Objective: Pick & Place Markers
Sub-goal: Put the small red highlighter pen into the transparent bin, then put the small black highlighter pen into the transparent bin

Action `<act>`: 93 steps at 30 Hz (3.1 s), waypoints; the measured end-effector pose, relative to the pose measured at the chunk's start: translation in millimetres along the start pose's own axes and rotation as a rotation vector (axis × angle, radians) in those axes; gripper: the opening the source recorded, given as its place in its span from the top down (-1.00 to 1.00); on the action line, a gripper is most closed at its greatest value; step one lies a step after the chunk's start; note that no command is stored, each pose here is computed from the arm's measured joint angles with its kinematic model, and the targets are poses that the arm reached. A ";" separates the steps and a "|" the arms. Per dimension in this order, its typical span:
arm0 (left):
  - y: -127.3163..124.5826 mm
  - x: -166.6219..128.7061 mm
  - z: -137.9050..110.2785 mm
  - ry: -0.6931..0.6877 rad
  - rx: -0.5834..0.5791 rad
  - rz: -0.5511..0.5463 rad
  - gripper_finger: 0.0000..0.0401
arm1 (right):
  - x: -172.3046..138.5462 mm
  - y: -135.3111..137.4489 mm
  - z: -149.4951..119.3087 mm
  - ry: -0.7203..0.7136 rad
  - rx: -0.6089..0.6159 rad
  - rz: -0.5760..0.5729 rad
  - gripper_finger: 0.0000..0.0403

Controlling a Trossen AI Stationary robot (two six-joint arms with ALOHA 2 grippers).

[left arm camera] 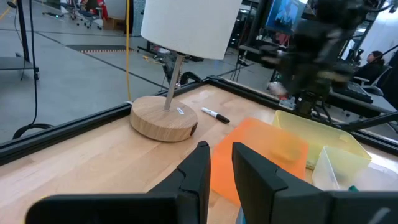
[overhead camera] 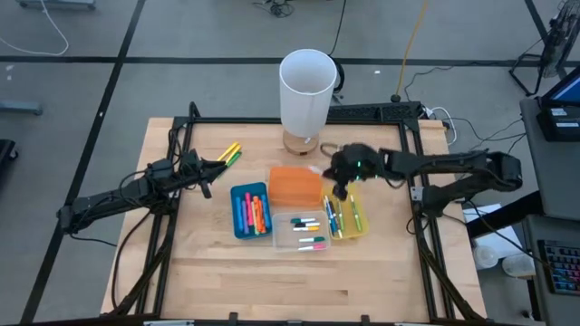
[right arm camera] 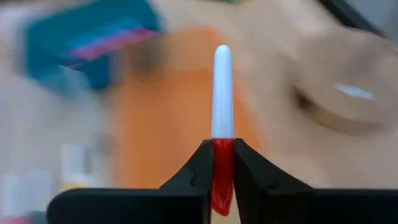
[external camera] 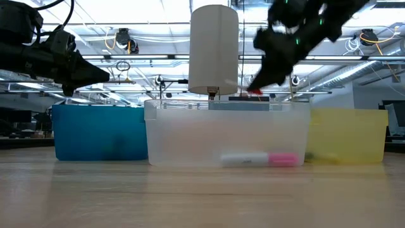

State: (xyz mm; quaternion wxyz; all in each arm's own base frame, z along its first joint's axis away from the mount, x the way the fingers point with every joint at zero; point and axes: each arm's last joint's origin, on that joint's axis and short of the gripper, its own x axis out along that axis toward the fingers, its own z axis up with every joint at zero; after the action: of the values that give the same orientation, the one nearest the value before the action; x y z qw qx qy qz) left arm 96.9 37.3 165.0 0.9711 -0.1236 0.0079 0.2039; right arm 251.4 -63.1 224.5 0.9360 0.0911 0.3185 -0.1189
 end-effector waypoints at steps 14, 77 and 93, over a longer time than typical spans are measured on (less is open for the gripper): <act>0.0 0.0 0.0 0.000 0.000 0.000 0.64 | 34.8 132.1 -16.8 0.304 -0.299 0.281 0.85; 0.0 0.0 -0.1 -0.001 0.000 0.000 0.64 | 71.7 -101.5 -1.6 0.495 0.408 -0.513 -0.03; 0.0 0.0 -0.3 0.001 0.000 0.000 0.64 | 86.8 -96.8 -49.7 0.595 0.461 -0.457 0.21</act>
State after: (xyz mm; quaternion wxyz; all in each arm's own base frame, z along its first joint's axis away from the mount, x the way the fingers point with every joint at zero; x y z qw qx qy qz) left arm 96.9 37.3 164.7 0.9711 -0.1237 0.0084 0.2040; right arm 262.4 -157.6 122.9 0.7083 0.2548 0.5515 -0.3596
